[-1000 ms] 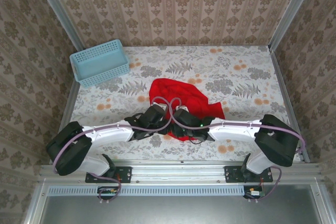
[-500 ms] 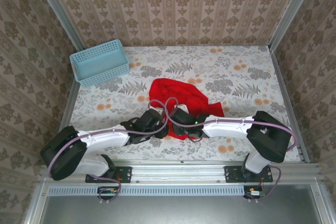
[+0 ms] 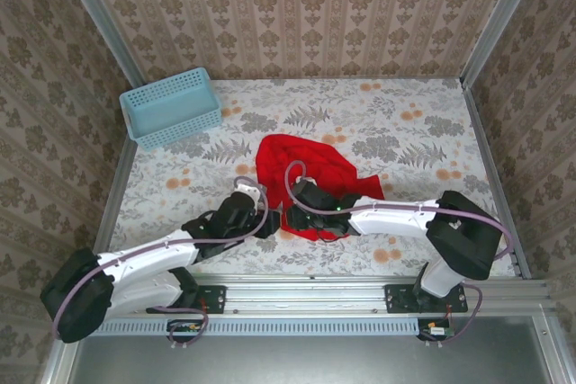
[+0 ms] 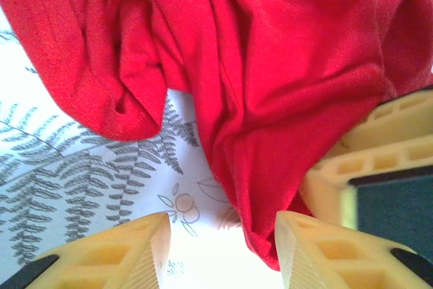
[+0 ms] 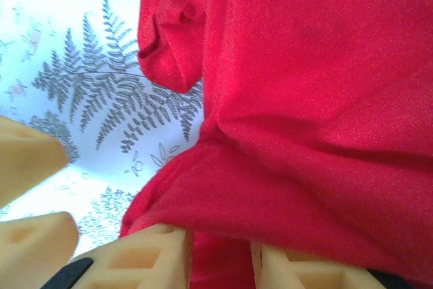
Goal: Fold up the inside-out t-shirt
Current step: Turn the T-shirt inside out at the center of the table.
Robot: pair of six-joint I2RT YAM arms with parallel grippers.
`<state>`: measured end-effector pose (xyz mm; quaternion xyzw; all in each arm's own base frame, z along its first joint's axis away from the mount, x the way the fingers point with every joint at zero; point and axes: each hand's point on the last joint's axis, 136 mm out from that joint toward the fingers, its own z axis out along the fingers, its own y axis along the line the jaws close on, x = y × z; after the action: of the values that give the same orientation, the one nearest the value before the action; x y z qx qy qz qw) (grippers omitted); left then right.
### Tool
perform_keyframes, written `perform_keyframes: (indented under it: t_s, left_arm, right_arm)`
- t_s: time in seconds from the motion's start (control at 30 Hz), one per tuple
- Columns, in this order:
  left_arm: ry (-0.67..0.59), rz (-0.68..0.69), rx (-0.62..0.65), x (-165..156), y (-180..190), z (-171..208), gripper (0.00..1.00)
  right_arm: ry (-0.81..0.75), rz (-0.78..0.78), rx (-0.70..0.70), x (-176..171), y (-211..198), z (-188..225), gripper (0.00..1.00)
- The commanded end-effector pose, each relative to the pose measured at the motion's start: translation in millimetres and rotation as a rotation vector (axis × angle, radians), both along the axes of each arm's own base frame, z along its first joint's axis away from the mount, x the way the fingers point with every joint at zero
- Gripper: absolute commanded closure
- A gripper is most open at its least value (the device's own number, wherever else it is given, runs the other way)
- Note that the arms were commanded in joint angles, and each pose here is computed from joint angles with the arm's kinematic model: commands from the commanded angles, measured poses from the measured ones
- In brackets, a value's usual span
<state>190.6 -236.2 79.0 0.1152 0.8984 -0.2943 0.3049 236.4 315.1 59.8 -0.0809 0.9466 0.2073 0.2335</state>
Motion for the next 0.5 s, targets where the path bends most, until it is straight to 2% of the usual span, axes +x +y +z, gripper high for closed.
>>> perform_keyframes:
  t_s: [0.0, 0.27, 0.4, 0.47]
  left_arm:
    - [0.006, 0.018, -0.009, 2, 6, 1, 0.53]
    - [0.030, 0.041, -0.007, 33, 1, 13, 0.45]
    - [0.055, 0.018, -0.022, 57, -23, 23, 0.43]
    - [0.076, 0.018, -0.020, 69, -34, 23, 0.42]
  right_arm:
    - [0.024, -0.030, -0.029, 1, 0, -4, 0.70]
    - [0.044, -0.050, -0.035, -2, -4, -12, 0.65]
    - [0.070, -0.034, -0.003, -4, 8, -17, 0.70]
    - [0.064, -0.032, -0.007, -2, 8, -17, 0.77]
